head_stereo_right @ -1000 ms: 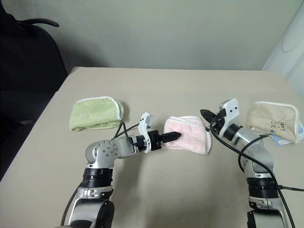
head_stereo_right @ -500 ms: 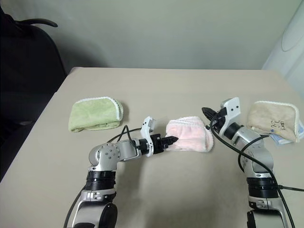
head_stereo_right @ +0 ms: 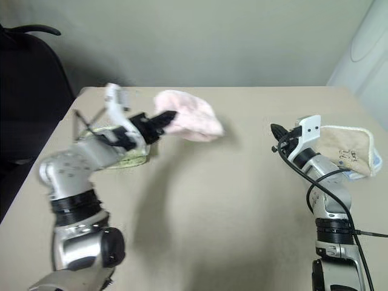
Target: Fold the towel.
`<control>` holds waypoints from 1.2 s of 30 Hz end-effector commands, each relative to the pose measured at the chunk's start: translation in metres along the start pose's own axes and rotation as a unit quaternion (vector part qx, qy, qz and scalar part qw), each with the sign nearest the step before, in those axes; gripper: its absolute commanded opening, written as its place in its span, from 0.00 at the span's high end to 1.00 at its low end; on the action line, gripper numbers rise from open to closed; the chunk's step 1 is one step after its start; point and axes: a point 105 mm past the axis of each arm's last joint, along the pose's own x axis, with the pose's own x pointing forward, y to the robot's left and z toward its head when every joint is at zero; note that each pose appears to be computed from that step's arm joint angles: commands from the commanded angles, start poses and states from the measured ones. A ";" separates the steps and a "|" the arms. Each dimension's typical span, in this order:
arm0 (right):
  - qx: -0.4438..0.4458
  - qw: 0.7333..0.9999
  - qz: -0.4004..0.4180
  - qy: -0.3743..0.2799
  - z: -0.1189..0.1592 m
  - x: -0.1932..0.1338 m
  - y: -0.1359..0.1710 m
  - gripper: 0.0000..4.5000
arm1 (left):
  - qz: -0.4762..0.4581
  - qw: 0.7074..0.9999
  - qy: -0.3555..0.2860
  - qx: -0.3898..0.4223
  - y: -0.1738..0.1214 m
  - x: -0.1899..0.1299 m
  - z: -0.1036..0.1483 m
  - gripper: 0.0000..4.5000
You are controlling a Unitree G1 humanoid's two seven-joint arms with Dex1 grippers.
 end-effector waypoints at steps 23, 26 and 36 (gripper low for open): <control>0.002 0.999 0.050 -0.005 -0.005 0.007 0.024 1.00 | 0.252 0.965 -0.045 -0.055 0.155 -0.110 -0.034 0.01; 0.002 0.999 0.050 -0.002 -0.007 0.006 0.025 1.00 | 0.272 0.958 -0.075 -0.045 0.159 -0.121 -0.021 0.01; -0.001 0.999 0.040 0.012 -0.013 0.000 0.017 1.00 | 0.236 0.948 -0.211 0.032 0.125 -0.159 0.039 0.01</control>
